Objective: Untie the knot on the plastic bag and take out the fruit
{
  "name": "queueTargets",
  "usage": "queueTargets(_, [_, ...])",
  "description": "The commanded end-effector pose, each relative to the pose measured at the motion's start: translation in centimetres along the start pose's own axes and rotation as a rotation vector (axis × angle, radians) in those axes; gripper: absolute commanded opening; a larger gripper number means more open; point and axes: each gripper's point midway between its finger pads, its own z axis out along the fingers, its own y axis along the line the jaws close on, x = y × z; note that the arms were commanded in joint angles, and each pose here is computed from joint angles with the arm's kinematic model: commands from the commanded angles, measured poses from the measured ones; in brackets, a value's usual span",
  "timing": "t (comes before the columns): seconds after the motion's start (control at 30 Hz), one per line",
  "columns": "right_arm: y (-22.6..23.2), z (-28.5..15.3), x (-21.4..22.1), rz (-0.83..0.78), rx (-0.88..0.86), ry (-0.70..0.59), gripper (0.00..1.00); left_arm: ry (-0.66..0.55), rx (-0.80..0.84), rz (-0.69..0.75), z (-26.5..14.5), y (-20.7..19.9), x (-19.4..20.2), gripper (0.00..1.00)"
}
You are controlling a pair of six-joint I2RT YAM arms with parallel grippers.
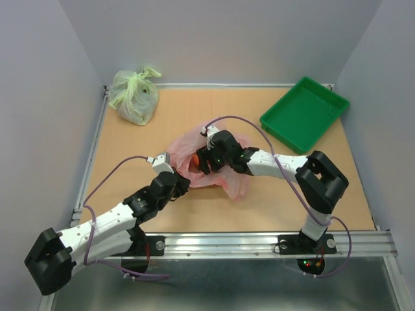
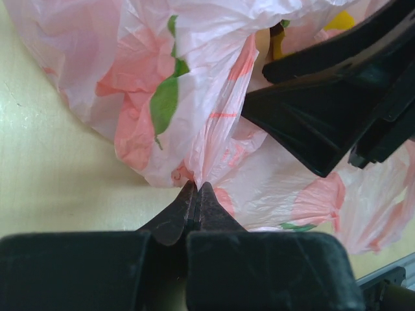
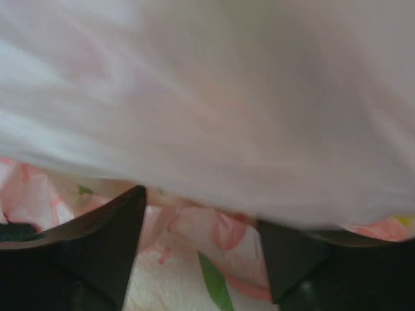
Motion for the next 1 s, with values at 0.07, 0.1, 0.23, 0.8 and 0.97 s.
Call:
queueTargets(0.07, [0.7, -0.4, -6.2, -0.113, 0.001, -0.165, 0.84, -0.015, 0.040, -0.012, -0.3, -1.1, -0.6, 0.00])
queueTargets(0.1, [0.8, -0.7, -6.5, -0.120, -0.002, -0.173, 0.89, -0.013, 0.040, -0.013, -0.3, -1.1, -0.5, 0.00])
queueTargets(0.23, [0.3, -0.4, -6.8, -0.129, 0.029, -0.180, 1.00, -0.013, 0.040, -0.016, -0.3, -1.1, -0.5, 0.00])
queueTargets(0.8, [-0.5, 4.6, -3.7, -0.135, 0.023, -0.094, 0.79, -0.032, 0.017, -0.014, -0.1, -0.6, -0.8, 0.00])
queueTargets(0.97, [0.2, 0.0, -4.4, -0.151, 0.002, -0.142, 0.38, -0.085, -0.021, -0.001, 0.1, -0.4, -2.1, 0.00])
